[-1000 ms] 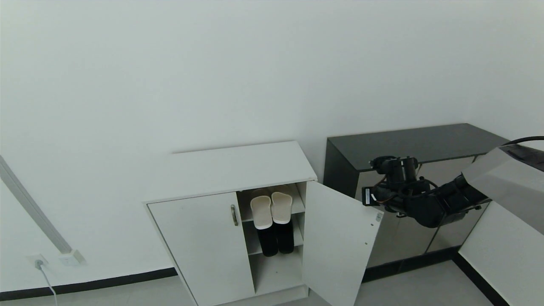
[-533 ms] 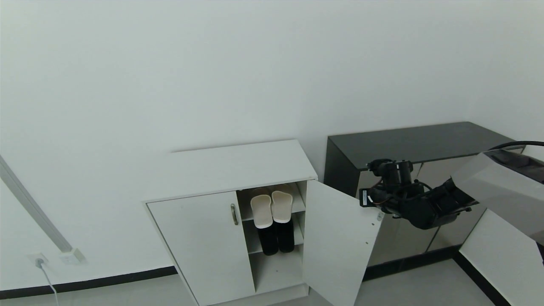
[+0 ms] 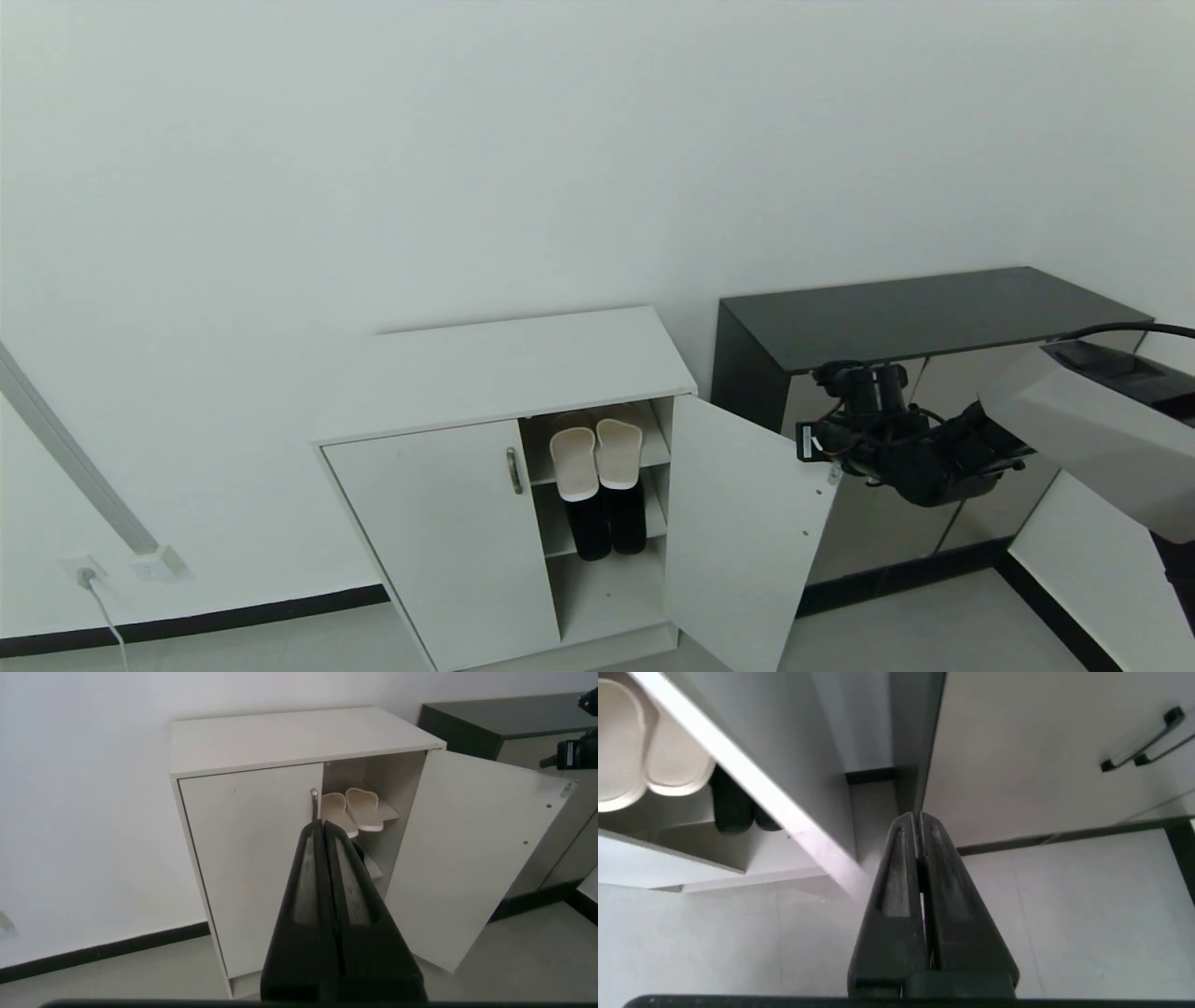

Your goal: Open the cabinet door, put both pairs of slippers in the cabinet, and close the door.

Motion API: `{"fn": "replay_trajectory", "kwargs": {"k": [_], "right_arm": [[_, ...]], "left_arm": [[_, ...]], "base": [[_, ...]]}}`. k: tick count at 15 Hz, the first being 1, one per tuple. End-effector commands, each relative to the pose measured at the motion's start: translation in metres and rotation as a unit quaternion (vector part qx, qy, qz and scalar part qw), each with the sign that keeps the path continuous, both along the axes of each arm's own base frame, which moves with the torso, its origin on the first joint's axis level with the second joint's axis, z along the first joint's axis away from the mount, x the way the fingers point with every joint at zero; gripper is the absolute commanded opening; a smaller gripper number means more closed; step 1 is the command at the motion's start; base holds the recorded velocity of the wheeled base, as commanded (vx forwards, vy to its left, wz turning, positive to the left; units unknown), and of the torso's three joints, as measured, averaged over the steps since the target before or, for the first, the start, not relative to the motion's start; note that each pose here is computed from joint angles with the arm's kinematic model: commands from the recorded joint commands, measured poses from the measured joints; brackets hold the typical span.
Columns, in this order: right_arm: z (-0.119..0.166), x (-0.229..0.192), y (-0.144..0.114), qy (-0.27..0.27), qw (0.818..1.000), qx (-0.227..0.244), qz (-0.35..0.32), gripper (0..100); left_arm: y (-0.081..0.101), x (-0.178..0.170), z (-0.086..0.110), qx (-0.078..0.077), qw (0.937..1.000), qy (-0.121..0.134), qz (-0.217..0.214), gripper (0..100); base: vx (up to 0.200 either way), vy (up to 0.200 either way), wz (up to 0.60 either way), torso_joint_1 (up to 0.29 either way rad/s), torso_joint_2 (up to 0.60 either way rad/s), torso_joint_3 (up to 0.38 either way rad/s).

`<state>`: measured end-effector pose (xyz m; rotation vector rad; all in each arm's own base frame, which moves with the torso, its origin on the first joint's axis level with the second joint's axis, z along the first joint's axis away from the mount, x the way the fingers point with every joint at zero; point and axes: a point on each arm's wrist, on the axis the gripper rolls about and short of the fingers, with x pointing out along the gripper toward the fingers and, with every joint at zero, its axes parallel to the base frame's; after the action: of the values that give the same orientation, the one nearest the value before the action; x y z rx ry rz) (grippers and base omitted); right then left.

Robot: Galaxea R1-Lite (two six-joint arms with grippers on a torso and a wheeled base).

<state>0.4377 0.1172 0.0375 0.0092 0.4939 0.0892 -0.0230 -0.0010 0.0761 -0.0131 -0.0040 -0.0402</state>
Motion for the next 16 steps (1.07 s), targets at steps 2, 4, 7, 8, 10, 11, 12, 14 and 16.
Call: {"fn": "replay_trajectory", "kwargs": {"k": [2,4,7,8,10,11,12,14,16], "right_arm": [[-0.003,-0.003,0.003,0.005,1.000,-0.003,0.003,0],[-0.003,-0.003,0.003,0.005,1.000,-0.003,0.003,0],[-0.004,-0.006,0.005,0.010,1.000,-0.005,0.005,0],[-0.005,-0.008,0.007,0.013,1.000,-0.006,0.007,0],[0.000,-0.018,0.015,0.016,1.000,-0.007,0.020,0],[0.001,-0.025,0.021,0.019,0.999,-0.008,0.029,0],[0.002,-0.030,0.028,0.021,0.999,-0.008,0.038,0],[0.005,-0.043,0.042,0.025,0.998,-0.008,0.057,0],[0.005,-0.055,0.056,0.022,0.997,-0.008,0.078,0]], "left_arm": [[0.000,0.000,0.000,0.000,1.0000,0.001,0.000,0],[0.000,0.000,0.000,0.000,1.0000,0.001,0.000,0],[0.000,0.000,0.000,0.000,1.0000,0.001,-0.001,0],[0.000,0.000,0.000,0.000,1.0000,0.001,0.000,0],[0.000,0.000,0.000,0.000,1.0000,0.001,0.000,0],[0.000,0.000,0.000,0.000,1.0000,0.001,0.000,0],[0.000,0.000,0.000,0.000,1.0000,0.001,0.000,0],[0.000,0.000,0.000,0.000,1.0000,0.001,0.000,0],[0.000,0.000,0.000,0.000,1.0000,0.001,-0.001,0]], "base": [[0.000,0.000,0.00,0.000,0.00,0.000],[0.000,0.000,0.00,0.000,0.00,0.000],[0.000,0.000,0.00,0.000,0.00,0.000],[0.000,0.000,0.00,0.000,0.00,0.000],[0.000,0.000,0.00,0.000,0.00,0.000],[0.000,0.000,0.00,0.000,0.00,0.000],[0.000,0.000,0.00,0.000,0.00,0.000],[0.000,0.000,0.00,0.000,0.00,0.000],[0.000,0.000,0.00,0.000,0.00,0.000]]}}
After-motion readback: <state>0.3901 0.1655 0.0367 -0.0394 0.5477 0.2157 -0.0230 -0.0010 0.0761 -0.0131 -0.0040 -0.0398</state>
